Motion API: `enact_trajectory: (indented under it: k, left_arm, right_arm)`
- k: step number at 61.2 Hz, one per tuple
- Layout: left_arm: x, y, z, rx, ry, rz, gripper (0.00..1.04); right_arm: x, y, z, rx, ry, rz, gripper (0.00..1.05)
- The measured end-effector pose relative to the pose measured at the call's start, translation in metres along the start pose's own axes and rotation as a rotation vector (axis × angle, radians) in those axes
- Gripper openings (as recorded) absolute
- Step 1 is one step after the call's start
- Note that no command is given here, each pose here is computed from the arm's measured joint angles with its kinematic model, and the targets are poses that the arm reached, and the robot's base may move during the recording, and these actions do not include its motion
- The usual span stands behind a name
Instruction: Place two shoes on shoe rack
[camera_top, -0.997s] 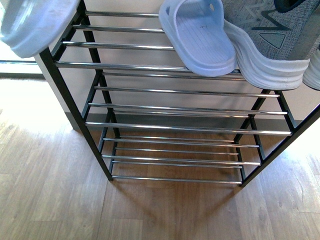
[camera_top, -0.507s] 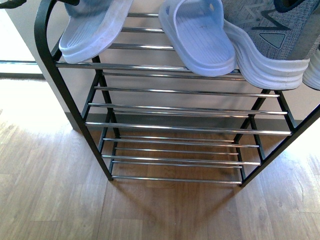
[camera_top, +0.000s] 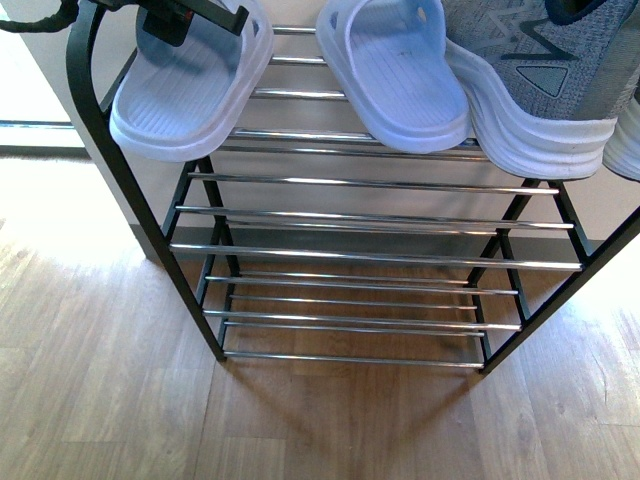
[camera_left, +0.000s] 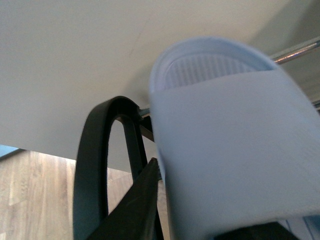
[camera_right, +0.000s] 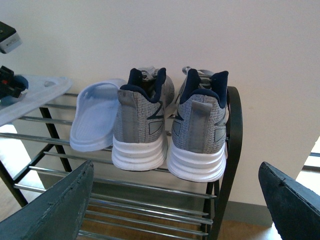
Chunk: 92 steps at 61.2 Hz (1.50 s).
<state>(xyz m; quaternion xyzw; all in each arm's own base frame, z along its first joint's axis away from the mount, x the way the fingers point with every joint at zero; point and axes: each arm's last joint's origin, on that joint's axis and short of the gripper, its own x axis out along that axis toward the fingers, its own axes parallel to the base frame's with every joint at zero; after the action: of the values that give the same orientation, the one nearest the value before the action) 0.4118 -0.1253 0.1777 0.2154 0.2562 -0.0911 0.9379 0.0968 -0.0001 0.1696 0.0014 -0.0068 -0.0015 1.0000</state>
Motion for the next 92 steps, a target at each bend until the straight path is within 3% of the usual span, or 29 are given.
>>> enact_trajectory:
  k: [12,18,22,38,52,70,82,92]
  left_arm:
    - [-0.013,0.003,0.004,0.028,-0.044,0.047,0.66]
    - [-0.030,0.006,0.006,0.014,-0.084,0.066,0.89]
    - [-0.039,0.007,0.006,0.007,-0.097,0.077,0.97]
    - [-0.070,0.015,-0.007,-0.038,-0.128,0.133,0.95]
    - [-0.055,0.022,-0.023,-0.115,-0.084,0.098,0.95]
    - [-0.034,0.024,-0.008,-0.155,-0.073,0.100,0.95]
    - [-0.022,0.012,-0.028,-0.087,0.088,0.006,0.95]
    - [-0.033,0.011,-0.025,-0.108,0.070,-0.044,0.95]
  right_arm:
    - [0.000,0.000,0.000,0.000,0.000,0.000,0.96]
    - [0.000,0.000,0.000,0.000,0.000,0.000,0.96]
    - [0.000,0.000,0.000,0.000,0.000,0.000,0.96]
    - [0.000,0.000,0.000,0.000,0.000,0.000,0.96]
    - [0.000,0.000,0.000,0.000,0.000,0.000,0.96]
    - [0.000,0.000,0.000,0.000,0.000,0.000,0.96]
    - [0.000,0.000,0.000,0.000,0.000,0.000,0.96]
    - [0.000,0.000,0.000,0.000,0.000,0.000,0.96]
